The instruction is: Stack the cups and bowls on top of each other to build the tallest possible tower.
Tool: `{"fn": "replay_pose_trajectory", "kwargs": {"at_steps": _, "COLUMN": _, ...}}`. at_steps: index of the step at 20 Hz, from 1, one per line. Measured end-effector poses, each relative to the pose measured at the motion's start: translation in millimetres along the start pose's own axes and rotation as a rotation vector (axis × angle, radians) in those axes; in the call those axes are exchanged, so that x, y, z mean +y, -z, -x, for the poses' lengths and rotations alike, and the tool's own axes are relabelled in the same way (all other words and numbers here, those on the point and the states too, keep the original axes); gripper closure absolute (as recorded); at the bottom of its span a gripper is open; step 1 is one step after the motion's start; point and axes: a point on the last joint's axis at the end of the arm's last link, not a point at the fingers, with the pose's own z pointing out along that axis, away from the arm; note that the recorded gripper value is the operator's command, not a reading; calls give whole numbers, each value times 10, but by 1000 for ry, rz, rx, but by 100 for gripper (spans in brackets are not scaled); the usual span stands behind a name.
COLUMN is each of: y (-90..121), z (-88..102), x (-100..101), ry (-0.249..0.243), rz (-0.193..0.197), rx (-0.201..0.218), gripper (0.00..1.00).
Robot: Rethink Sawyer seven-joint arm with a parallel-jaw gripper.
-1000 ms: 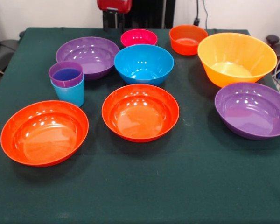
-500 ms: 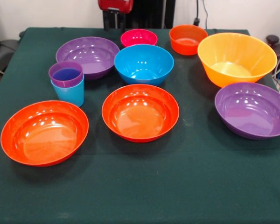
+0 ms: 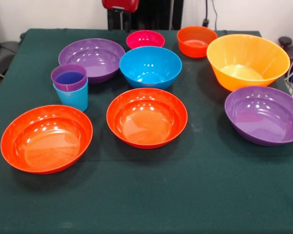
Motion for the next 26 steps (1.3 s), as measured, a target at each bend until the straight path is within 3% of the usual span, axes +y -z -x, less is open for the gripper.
{"fn": "replay_pose_trajectory", "kwargs": {"at_steps": 13, "y": 95, "z": 103, "x": -19, "ry": 12, "rz": -27, "rx": 14, "gripper": 0}}
{"fn": "replay_pose_trajectory", "kwargs": {"at_steps": 26, "y": 124, "z": 334, "x": 267, "ry": 55, "rz": 9, "rx": -35, "gripper": 0}}
